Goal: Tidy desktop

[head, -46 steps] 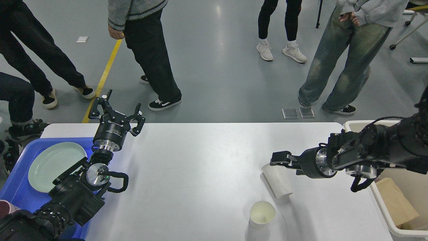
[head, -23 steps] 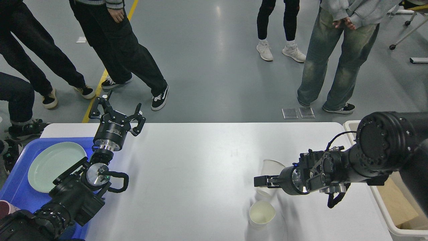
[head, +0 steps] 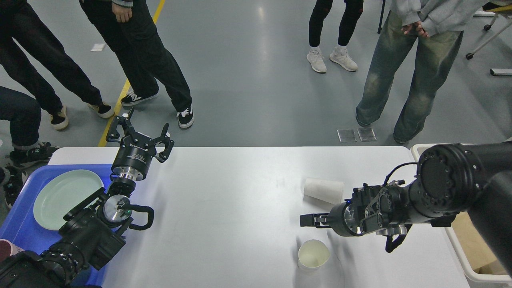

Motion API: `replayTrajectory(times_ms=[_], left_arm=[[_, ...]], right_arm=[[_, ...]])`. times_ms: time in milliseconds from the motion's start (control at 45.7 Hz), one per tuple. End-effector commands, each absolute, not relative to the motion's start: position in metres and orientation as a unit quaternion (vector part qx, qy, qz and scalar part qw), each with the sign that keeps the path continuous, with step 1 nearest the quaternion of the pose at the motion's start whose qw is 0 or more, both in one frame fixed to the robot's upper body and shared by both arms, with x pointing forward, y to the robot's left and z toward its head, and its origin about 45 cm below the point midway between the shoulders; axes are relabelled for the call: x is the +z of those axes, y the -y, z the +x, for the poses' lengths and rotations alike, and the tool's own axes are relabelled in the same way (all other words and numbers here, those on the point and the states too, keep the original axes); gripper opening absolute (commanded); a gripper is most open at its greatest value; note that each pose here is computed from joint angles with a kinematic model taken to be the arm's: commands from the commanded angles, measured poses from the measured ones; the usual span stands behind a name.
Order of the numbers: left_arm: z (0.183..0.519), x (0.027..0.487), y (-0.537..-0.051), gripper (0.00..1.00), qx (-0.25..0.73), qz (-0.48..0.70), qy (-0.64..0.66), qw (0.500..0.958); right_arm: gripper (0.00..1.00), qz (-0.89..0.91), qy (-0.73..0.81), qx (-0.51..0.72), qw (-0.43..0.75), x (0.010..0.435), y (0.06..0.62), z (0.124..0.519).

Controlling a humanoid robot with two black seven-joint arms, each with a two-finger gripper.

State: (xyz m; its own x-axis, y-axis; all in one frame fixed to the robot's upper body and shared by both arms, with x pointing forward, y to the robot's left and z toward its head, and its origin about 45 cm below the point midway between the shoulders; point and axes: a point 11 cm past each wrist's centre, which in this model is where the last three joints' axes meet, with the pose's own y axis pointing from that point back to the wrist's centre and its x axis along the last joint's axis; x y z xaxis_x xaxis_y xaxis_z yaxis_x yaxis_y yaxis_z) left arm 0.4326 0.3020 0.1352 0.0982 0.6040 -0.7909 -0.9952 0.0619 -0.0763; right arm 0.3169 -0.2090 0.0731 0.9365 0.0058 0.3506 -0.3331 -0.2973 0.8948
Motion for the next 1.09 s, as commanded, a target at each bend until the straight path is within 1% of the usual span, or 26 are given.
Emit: replayTrajectory(times_ms=[0, 88, 131, 197, 263, 438, 613, 898, 1007, 1073], left_arm=[[0.433, 0.135, -0.302, 0.97, 0.601, -0.328, -0.299, 0.665], [0.433, 0.135, -0.302, 0.97, 0.601, -0.328, -0.299, 0.665], [0.433, 0.135, -0.302, 0.97, 0.601, -0.328, -0.299, 0.665], [0.433, 0.135, -0.302, 0.97, 0.602, -0.328, -0.298, 0.665], [0.433, 0.135, -0.302, 0.97, 0.601, -0.328, -0.299, 0.665], [0.433, 0.135, -0.302, 0.97, 0.601, -0.328, -0.299, 0.665], [0.433, 0.135, -0.302, 0.97, 0.602, -0.328, -0.298, 0.665], [0.433, 0.135, -0.302, 0.97, 0.601, -0.327, -0.298, 0.665], [0.433, 0.136, -0.303, 0.97, 0.602, -0.328, -0.298, 0.664], [0.433, 0.135, -0.303, 0.97, 0.602, -0.327, -0.298, 0.665]], right_arm=[[0.95, 0.791, 0.106, 0.147, 0.584, 0.077, 0.211, 0.321], [0.96, 0.79, 0.105, 0.145, 0.586, 0.078, 0.212, 0.321], [1.0, 0.787, 0.108, 0.146, 0.589, 0.083, 0.213, 0.325], [1.0, 0.788, 0.107, 0.136, 0.592, 0.09, 0.214, 0.328], [1.0, 0.792, 0.108, 0.106, 0.591, 0.097, 0.214, 0.329], [1.0, 0.802, 0.198, -0.004, 0.564, 0.131, 0.217, 0.353], [1.0, 0.807, 0.256, -0.095, 0.523, 0.159, 0.209, 0.367], [1.0, 0.802, 0.269, -0.106, 0.522, 0.167, 0.212, 0.371], [1.0, 0.798, 0.251, -0.111, 0.537, 0.169, 0.221, 0.358], [1.0, 0.798, 0.215, -0.092, 0.556, 0.174, 0.219, 0.347]])
